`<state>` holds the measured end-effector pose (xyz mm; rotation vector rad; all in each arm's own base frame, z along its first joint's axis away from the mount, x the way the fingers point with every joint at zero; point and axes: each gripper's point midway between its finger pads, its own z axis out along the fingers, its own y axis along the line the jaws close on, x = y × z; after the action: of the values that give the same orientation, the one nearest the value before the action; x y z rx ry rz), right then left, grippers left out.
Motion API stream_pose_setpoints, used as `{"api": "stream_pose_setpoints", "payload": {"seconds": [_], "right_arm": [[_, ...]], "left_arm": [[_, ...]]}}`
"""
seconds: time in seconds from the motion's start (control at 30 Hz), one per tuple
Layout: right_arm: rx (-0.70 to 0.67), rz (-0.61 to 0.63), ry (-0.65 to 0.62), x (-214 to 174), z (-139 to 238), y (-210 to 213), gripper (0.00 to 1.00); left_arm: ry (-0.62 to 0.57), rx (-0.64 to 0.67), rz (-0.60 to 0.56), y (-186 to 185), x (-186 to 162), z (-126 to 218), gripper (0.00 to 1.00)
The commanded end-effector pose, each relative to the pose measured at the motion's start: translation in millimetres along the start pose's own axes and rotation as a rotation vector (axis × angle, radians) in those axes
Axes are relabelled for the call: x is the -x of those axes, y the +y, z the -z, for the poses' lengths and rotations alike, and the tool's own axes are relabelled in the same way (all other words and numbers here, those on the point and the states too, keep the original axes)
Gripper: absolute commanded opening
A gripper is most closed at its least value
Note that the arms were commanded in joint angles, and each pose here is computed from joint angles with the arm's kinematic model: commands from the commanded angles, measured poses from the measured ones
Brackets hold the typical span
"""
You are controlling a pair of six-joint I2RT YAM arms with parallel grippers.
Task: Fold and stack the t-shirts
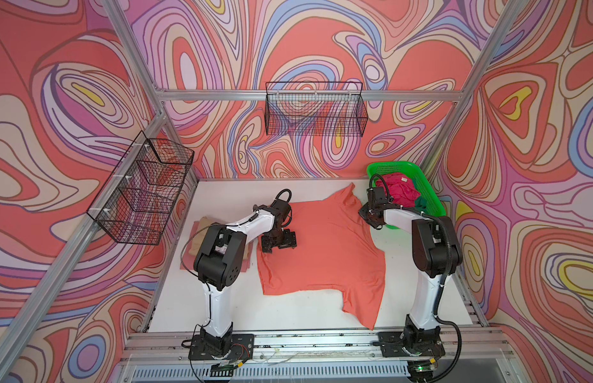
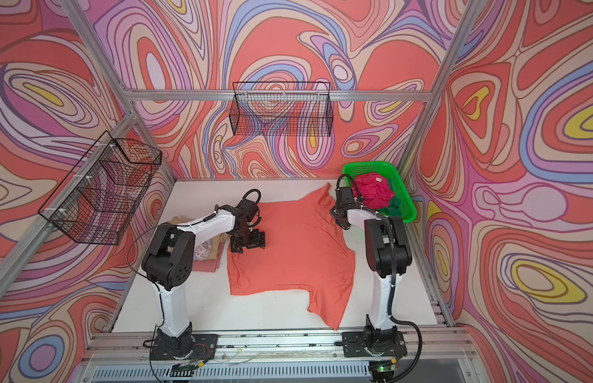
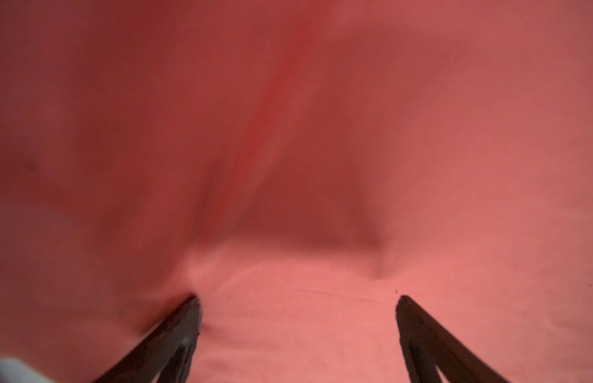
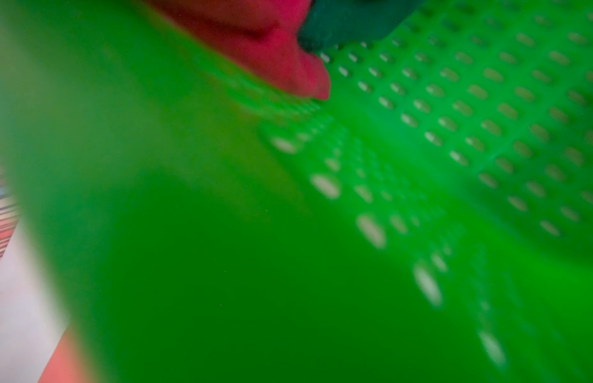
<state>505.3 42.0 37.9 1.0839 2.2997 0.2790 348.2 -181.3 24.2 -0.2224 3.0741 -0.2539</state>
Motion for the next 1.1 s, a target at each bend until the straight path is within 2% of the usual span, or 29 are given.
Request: {"api": "stream_pose_setpoints", "payload": {"seconds": [0.0,0.27,0.37,0.47,0.53,0.63,0.77,1.07], "right_arm": [[-0.080,-0.007,0.058,-21,-21,-23,0.03],[-0.064,0.017,-0.031,7,2,-9,0.08],[-0.004,0.053,-0.021,10,9,12,0.17],[0.044,0.107,-0.021,-1,26,37,0.33],[0.047,0.144,-0.039,-10,37,48,0.37],[0.031,0.152,-0.047,-22,40,46,0.39],[-0.042,0.153,-0.038,-29,21,27,0.36],[-0.053,0.092,-0.049,-8,-7,5,0.29]], "left_arm": [[0.122,0.081,0.020,24,-27,-24,0.94],[0.115,0.077,0.009,23,-25,-21,0.94],[0.108,0.072,0.005,21,-24,-18,0.94],[0.094,0.073,0.001,22,-23,-13,0.94],[0.090,0.073,0.003,22,-23,-12,0.94],[0.087,0.063,0.002,21,-23,-10,0.94],[0.091,0.062,0.000,20,-24,-11,0.94],[0.084,0.065,-0.004,21,-23,-9,0.94]]}}
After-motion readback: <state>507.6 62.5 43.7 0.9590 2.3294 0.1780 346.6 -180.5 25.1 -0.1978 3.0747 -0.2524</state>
